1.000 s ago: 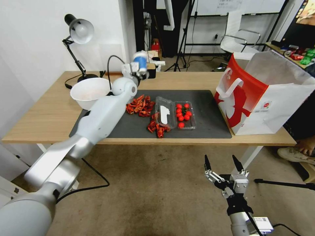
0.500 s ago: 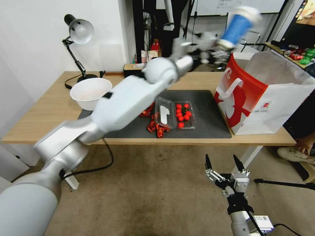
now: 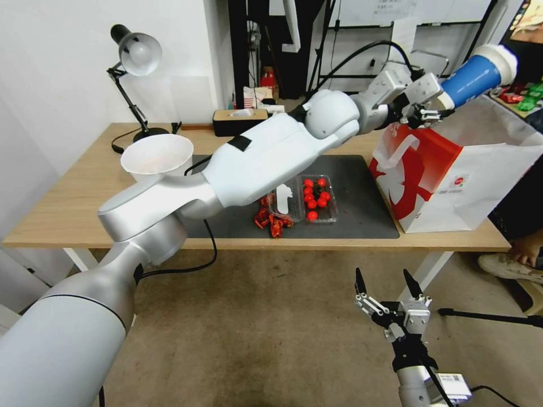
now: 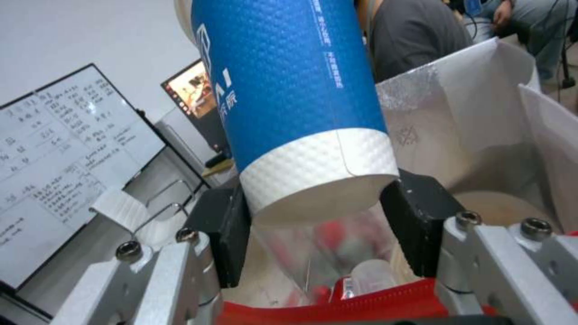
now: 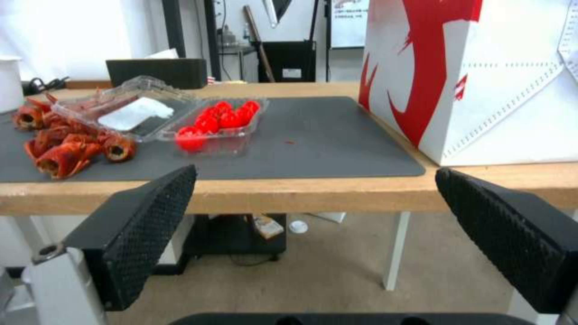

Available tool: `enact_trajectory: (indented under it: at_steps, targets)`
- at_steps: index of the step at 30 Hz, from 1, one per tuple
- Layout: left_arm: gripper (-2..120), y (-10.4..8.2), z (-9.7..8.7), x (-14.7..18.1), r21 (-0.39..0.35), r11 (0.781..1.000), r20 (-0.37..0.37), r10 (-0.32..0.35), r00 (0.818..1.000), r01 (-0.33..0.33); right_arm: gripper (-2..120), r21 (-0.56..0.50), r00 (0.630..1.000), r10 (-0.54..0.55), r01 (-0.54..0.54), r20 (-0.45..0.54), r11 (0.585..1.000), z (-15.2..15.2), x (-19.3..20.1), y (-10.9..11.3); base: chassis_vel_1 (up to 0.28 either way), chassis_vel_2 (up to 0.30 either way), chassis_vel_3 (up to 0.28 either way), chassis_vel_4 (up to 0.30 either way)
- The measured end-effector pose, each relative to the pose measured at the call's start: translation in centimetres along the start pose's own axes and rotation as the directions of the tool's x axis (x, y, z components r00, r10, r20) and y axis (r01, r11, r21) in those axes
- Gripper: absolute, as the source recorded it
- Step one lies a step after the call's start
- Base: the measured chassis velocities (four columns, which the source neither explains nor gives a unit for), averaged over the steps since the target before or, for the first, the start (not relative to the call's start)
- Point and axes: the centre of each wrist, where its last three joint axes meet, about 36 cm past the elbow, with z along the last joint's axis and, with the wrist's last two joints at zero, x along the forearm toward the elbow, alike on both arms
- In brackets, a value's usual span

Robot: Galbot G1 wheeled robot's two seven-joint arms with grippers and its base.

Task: Pick up the trash from the table and place it into the takeout bag.

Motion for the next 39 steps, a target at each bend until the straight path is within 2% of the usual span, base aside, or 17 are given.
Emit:
enact_trajectory:
  at_steps: [4, 10, 12, 17, 22, 25, 26, 28, 29, 30, 32, 33, 34, 35, 36, 37, 39]
  targets:
    - [49, 0.0, 0.5, 0.3, -0.001, 1.000, -0.008, -0.004, 1.000, 0.004, 100, 0.001, 1.000, -0.002, 0.002, 0.000, 1.000, 0.1, 0.0, -0.1, 0.000, 0.000, 0.000, 0.000]
    - [73, 0.1, 1.0, 1.3, 0.018, 1.000, -0.001, -0.024, 1.000, 0.024, 100, 0.005, 1.000, -0.009, 0.009, -0.001, 1.000, 0.4, -0.3, -0.2, 0.000, 0.000, 0.000, 0.000]
    - [74, 0.2, 0.9, 1.4, 0.024, 0.999, 0.003, -0.029, 1.000, 0.029, 100, 0.005, 1.000, -0.011, 0.011, 0.001, 1.000, 0.4, -0.4, -0.1, 0.000, 0.000, 0.000, 0.000]
    - [97, 0.7, 0.3, 1.7, 0.063, 0.996, 0.033, -0.071, 0.997, 0.069, 100, 0.002, 1.000, -0.018, 0.018, 0.011, 1.000, 0.4, -0.8, 0.0, 0.000, 0.000, 0.000, 0.000]
    - [100, 1.4, 0.5, 2.9, 0.128, 0.986, 0.046, -0.108, 0.993, 0.102, 100, -0.002, 1.000, -0.020, 0.020, 0.008, 1.000, 0.4, -0.8, 0.2, 0.000, 0.000, 0.000, 0.000]
    - [100, 2.0, 2.8, 5.5, 0.195, 0.971, 0.031, -0.146, 0.989, 0.138, 100, -0.008, 1.000, -0.018, 0.018, 0.009, 1.000, 0.3, -0.8, 0.4, 0.000, 0.000, 0.000, 0.000]
    - [100, 2.0, 2.8, 5.5, 0.195, 0.971, 0.031, -0.146, 0.989, 0.138, 100, -0.008, 1.000, -0.018, 0.018, 0.009, 1.000, 0.3, -0.8, 0.4, 0.000, 0.000, 0.000, 0.000]
    - [100, 2.2, 5.2, 8.1, 0.235, 0.956, 0.020, -0.187, 0.982, 0.177, 100, -0.007, 1.000, -0.016, 0.016, 0.005, 1.000, 0.5, -0.8, 0.4, 0.000, 0.000, 0.000, 0.000]
    - [100, 2.2, 5.2, 8.1, 0.235, 0.956, 0.020, -0.187, 0.982, 0.177, 100, -0.007, 1.000, -0.016, 0.016, 0.005, 1.000, 0.5, -0.8, 0.4, 0.000, 0.000, 0.000, 0.000]
    - [100, 2.1, 5.6, 8.8, 0.244, 0.952, 0.019, -0.198, 0.980, 0.188, 100, -0.007, 1.000, -0.015, 0.015, 0.004, 1.000, 0.5, -0.8, 0.3, 0.000, 0.000, 0.000, 0.000]
    - [100, 1.3, 7.8, 12.5, 0.276, 0.927, 0.006, -0.265, 0.964, 0.253, 100, -0.007, 1.000, -0.013, 0.013, -0.001, 1.000, 0.6, -0.7, 0.3, 0.000, 0.000, 0.000, 0.000]
    - [100, 1.3, 7.8, 12.5, 0.276, 0.927, 0.006, -0.265, 0.964, 0.253, 100, -0.007, 1.000, -0.013, 0.013, -0.001, 1.000, 0.6, -0.7, 0.3, 0.000, 0.000, 0.000, 0.000]
    - [100, 0.7, 8.8, 14.2, 0.285, 0.912, -0.010, -0.305, 0.952, 0.295, 100, -0.007, 1.000, -0.013, 0.013, -0.004, 1.000, 0.6, -0.6, 0.3, 0.000, 0.000, 0.000, 0.000]
    - [100, -0.4, 11.0, 17.4, 0.296, 0.880, -0.044, -0.376, 0.926, 0.372, 100, -0.007, 1.000, -0.012, 0.012, -0.006, 1.000, 0.6, -0.5, 0.3, 0.000, 0.000, 0.000, 0.000]
    - [100, -0.9, 11.7, 18.7, 0.299, 0.867, -0.057, -0.400, 0.915, 0.398, 100, -0.007, 1.000, -0.012, 0.012, -0.006, 1.000, 0.6, -0.5, 0.3, 0.000, 0.000, 0.000, 0.000]
    - [100, -0.9, 11.7, 18.7, 0.299, 0.867, -0.057, -0.400, 0.915, 0.398, 100, -0.007, 1.000, -0.012, 0.012, -0.006, 1.000, 0.6, -0.5, 0.3, 0.000, 0.000, 0.000, 0.000]
    - [100, -2.5, 13.3, 22.4, 0.308, 0.835, -0.079, -0.456, 0.887, 0.457, 100, -0.009, 1.000, -0.014, 0.014, 0.000, 1.000, 0.4, -0.6, 0.4, 0.000, 0.000, 0.000, 0.000]
